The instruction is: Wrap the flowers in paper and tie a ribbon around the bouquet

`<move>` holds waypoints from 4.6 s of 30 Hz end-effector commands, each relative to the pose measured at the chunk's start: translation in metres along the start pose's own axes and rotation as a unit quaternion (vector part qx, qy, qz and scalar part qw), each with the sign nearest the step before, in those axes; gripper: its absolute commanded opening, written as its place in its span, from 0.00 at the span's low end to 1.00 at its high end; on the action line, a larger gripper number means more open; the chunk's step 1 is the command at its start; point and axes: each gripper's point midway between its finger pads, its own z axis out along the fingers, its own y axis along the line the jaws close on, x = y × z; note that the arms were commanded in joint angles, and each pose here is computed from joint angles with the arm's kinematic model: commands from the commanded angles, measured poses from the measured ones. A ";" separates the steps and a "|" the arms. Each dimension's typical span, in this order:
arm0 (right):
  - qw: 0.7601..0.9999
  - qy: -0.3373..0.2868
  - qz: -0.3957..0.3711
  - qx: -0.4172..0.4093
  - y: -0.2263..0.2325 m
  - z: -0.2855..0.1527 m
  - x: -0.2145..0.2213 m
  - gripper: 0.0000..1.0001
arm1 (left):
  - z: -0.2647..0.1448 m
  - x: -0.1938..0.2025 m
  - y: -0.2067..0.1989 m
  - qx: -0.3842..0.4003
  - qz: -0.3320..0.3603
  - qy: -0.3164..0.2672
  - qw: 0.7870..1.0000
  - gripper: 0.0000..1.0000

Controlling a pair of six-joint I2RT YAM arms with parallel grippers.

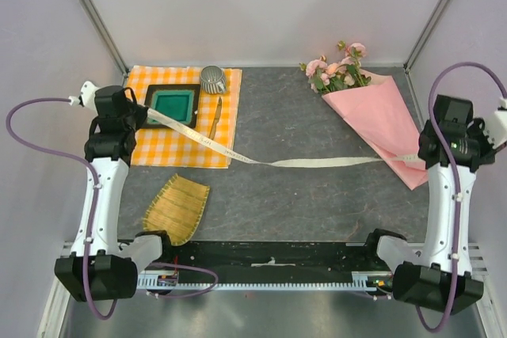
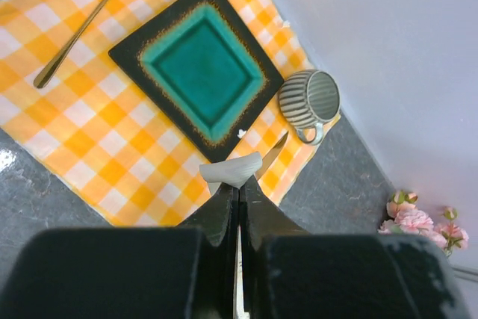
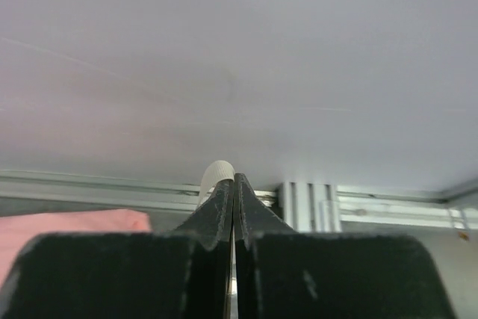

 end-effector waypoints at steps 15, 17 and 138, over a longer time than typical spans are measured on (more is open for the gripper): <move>0.981 0.069 -0.147 0.103 -0.031 0.058 0.092 0.15 | 0.085 0.046 -0.008 0.027 0.087 0.069 0.993 0.02; 0.978 0.079 -0.160 0.107 -0.035 0.057 0.090 0.55 | 0.084 0.054 -0.003 0.006 0.084 0.098 0.992 0.84; 0.527 0.477 0.045 -0.703 0.369 -0.166 0.266 0.13 | 0.074 0.446 -0.330 0.456 -0.161 0.512 0.710 0.02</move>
